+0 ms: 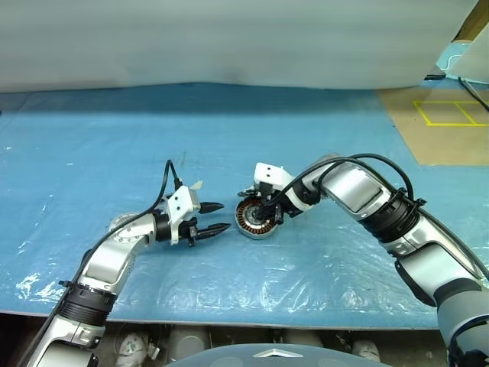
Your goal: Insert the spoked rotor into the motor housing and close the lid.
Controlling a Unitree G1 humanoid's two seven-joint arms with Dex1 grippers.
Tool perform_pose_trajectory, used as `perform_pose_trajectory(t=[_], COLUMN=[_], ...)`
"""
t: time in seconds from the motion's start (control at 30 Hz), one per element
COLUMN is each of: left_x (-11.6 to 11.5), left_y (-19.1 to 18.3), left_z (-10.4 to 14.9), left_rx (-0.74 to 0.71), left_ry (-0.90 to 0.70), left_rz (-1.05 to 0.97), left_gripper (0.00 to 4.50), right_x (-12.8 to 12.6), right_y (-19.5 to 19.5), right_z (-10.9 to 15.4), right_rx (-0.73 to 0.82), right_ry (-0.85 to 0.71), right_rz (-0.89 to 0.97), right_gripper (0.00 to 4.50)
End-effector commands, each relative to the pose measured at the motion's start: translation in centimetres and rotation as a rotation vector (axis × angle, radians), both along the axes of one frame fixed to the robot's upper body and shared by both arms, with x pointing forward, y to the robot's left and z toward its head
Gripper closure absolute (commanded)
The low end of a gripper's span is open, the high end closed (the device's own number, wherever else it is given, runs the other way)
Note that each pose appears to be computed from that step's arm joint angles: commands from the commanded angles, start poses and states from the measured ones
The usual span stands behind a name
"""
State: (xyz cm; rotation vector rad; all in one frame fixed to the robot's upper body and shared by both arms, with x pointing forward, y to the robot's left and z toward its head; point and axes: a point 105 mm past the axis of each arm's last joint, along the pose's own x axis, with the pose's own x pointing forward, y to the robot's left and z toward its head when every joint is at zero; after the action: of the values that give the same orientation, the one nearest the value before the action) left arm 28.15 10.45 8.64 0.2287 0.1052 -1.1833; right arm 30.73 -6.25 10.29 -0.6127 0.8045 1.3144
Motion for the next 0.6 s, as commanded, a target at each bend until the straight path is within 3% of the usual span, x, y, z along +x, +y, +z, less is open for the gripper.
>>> perform_pose_trajectory(t=[0.03,0.1,0.6], left_x=[-0.1,-0.1,-0.3], left_y=[-0.3,-0.3,-0.4], left_z=[0.9,0.8,0.7], left_rx=[-0.011,-0.012,-0.014], left_ry=[-0.044,-0.043,-0.033], left_rz=[-0.011,-0.011,-0.018], left_gripper=[1.95,1.95,1.95], right_x=[0.3,0.2,-0.7], right_y=[0.1,0.0,0.5], right_z=[0.4,0.5,3.5], right_rx=[-0.004,-0.005,0.169], right_ry=[-0.036,-0.032,0.008], right_rz=[0.011,0.011,0.023], right_gripper=[2.84,2.19,2.19])
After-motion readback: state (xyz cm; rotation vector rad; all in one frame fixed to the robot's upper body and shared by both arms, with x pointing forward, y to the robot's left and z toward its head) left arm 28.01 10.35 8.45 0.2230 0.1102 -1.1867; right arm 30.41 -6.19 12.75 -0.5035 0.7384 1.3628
